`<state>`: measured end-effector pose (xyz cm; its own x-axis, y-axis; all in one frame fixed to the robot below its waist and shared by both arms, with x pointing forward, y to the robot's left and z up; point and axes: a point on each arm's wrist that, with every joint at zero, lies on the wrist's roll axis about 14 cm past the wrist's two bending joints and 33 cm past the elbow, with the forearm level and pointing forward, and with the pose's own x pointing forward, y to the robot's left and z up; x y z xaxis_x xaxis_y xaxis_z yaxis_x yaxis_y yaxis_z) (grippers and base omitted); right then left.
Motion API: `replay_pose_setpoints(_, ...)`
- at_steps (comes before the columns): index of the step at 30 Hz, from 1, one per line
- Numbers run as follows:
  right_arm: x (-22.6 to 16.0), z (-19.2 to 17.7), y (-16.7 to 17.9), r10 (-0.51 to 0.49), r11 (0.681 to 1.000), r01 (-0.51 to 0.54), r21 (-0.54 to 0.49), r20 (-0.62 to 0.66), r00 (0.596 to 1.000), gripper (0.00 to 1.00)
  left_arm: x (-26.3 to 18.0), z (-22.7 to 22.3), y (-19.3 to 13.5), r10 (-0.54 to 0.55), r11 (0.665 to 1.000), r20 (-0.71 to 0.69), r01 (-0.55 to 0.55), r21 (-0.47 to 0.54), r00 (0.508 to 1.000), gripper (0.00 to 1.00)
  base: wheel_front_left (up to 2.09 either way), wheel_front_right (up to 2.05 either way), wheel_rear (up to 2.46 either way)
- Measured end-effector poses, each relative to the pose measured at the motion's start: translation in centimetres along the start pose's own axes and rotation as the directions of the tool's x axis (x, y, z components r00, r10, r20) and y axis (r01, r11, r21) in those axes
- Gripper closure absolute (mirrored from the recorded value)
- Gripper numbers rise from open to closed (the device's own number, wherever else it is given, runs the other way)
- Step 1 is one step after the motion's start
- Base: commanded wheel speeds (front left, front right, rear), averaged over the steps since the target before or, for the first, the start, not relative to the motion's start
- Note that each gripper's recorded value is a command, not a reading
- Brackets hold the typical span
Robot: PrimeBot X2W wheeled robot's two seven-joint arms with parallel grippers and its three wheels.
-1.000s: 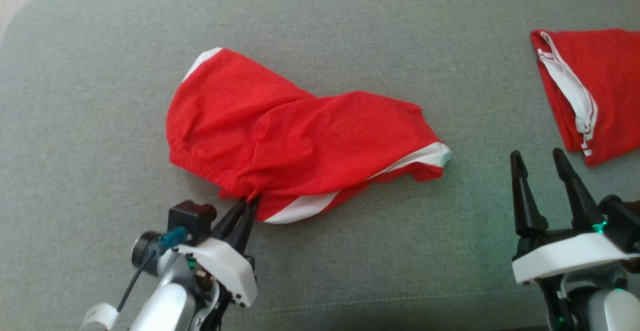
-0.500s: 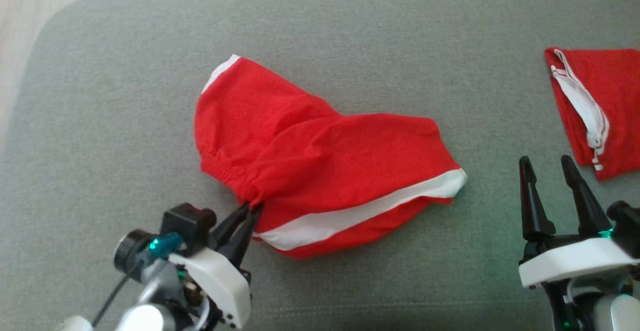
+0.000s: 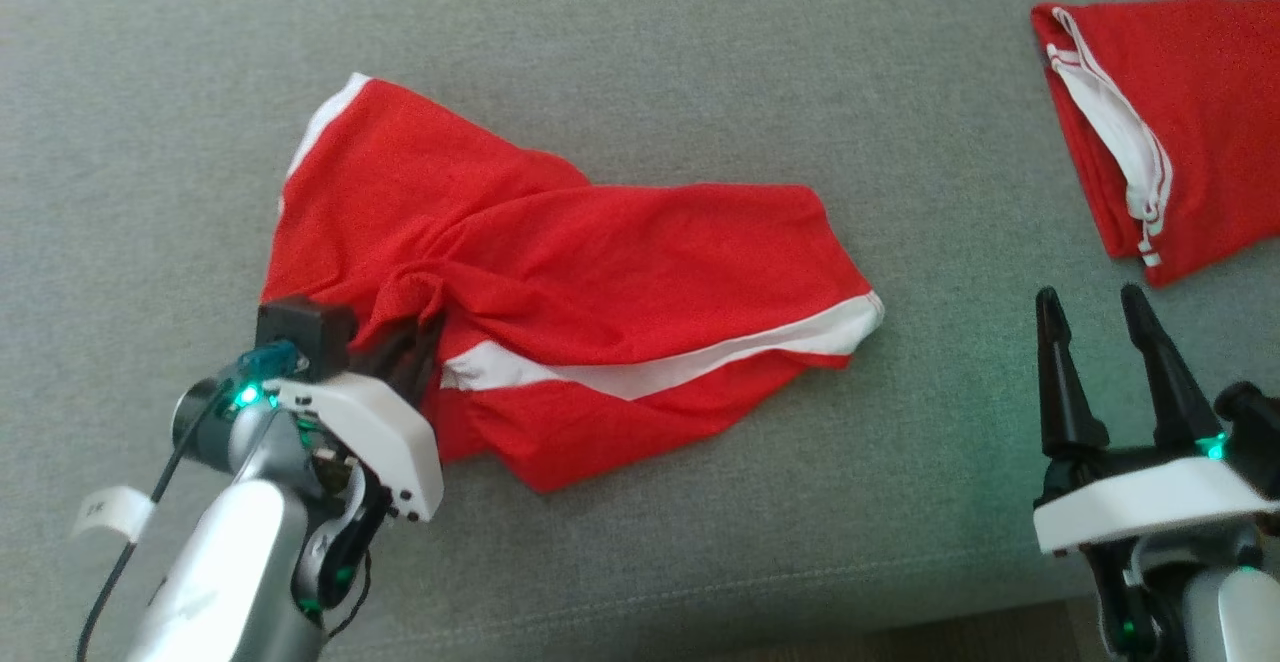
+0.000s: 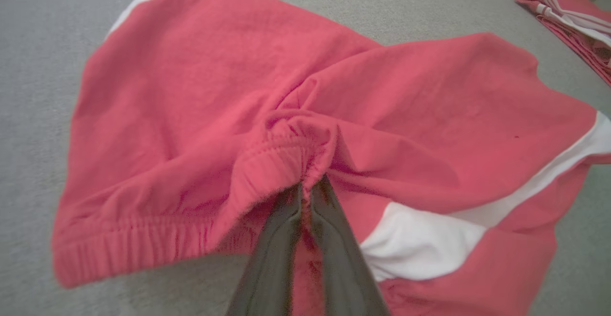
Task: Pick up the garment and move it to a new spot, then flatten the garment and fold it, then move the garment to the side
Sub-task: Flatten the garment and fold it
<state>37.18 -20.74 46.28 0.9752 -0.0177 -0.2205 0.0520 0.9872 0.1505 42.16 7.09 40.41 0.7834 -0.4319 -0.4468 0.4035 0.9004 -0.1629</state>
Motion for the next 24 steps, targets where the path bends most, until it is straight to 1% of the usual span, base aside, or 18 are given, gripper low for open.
replay_pose_setpoints(1,0.1,0.1,-0.1,-0.003,1.0,0.003,-0.001,0.002,1.0,0.0,0.3,-0.1,0.0,-0.001,1.0,-0.002,0.001,-0.003,1.0,0.22,0.0,0.0,0.0)
replay_pose_setpoints(2,0.1,0.1,-0.1,-0.003,1.0,0.003,-0.001,0.002,1.0,0.0,0.3,-0.1,0.0,-0.001,1.0,-0.002,0.001,-0.003,1.0,0.0,0.0,0.0,0.0)
replay_pose_setpoints(6,0.2,0.3,-0.1,-0.004,1.0,0.004,-0.003,0.012,1.0,0.0,0.5,0.1,-0.1,0.01,1.0,0.03,-0.01,-0.004,0.999,0.0,0.0,0.0,0.0)
replay_pose_setpoints(9,0.2,0.8,0.2,0.008,1.0,-0.008,-0.014,0.027,1.0,0.0,-0.2,1.9,0.5,0.058,0.998,0.134,-0.059,0.008,0.989,0.0,0.0,0.0,0.0)
replay_pose_setpoints(13,0.3,1.9,1.1,0.035,0.998,-0.033,-0.045,0.056,0.998,0.0,-2.4,4.2,0.9,0.121,0.993,0.291,-0.12,-0.023,0.949,0.0,0.0,0.0,0.0)
replay_pose_setpoints(17,0.3,2.9,2.3,0.071,0.996,-0.066,-0.068,0.075,0.995,0.0,-5.1,5.2,1.9,0.197,0.98,0.396,-0.187,-0.063,0.897,0.0,0.0,0.0,0.0)
replay_pose_setpoints(24,0.1,4.2,3.9,0.118,0.99,-0.11,-0.083,0.098,0.988,0.0,-7.7,4.0,2.6,0.244,0.97,0.38,-0.23,-0.084,0.892,0.0,0.0,0.0,0.0)
